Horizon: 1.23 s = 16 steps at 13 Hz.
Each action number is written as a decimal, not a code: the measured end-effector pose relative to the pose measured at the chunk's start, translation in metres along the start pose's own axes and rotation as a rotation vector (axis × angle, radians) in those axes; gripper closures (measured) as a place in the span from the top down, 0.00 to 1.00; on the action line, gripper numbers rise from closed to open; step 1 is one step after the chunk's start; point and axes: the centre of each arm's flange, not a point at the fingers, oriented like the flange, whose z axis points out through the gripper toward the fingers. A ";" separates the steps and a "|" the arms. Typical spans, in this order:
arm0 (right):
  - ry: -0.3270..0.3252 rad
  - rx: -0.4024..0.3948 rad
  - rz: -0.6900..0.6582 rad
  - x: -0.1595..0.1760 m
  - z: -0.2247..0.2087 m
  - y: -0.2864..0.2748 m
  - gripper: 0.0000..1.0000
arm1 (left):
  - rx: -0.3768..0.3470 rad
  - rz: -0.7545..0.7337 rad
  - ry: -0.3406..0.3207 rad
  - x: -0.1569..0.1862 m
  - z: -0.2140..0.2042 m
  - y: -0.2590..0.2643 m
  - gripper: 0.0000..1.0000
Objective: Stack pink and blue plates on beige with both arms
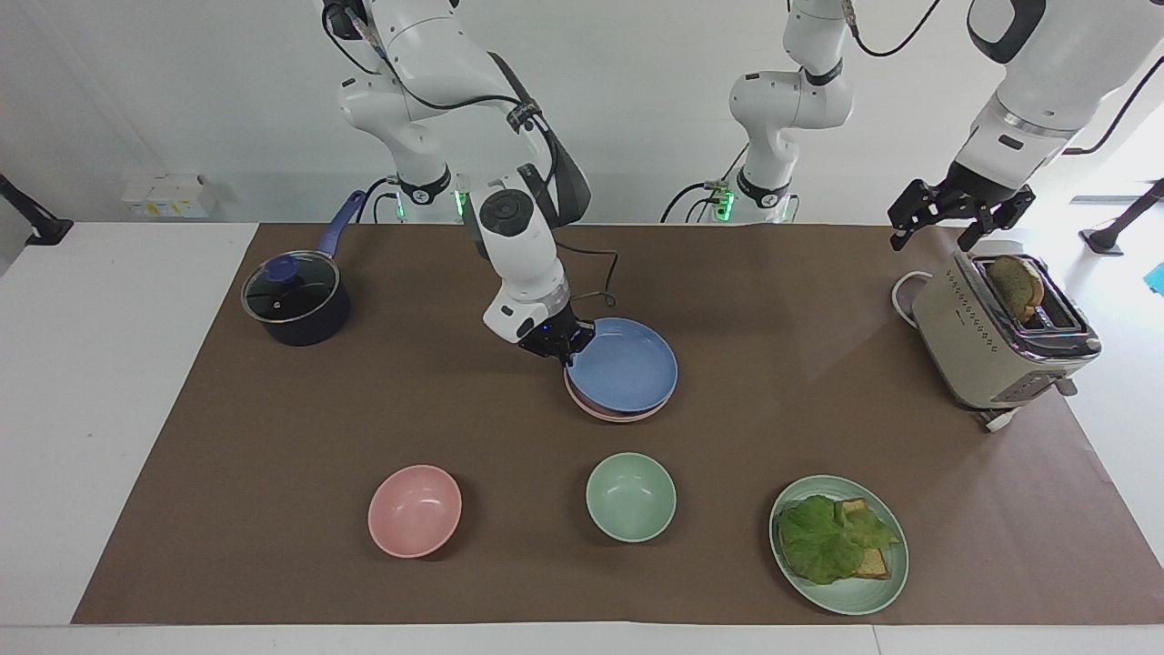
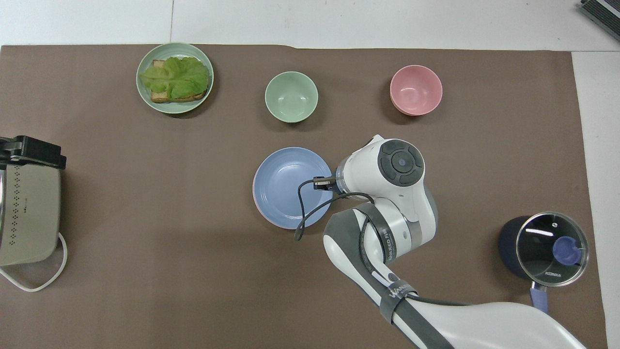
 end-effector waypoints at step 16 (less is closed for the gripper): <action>0.139 -0.143 0.155 0.035 -0.219 0.139 1.00 | 0.000 0.000 0.000 0.000 0.000 0.000 1.00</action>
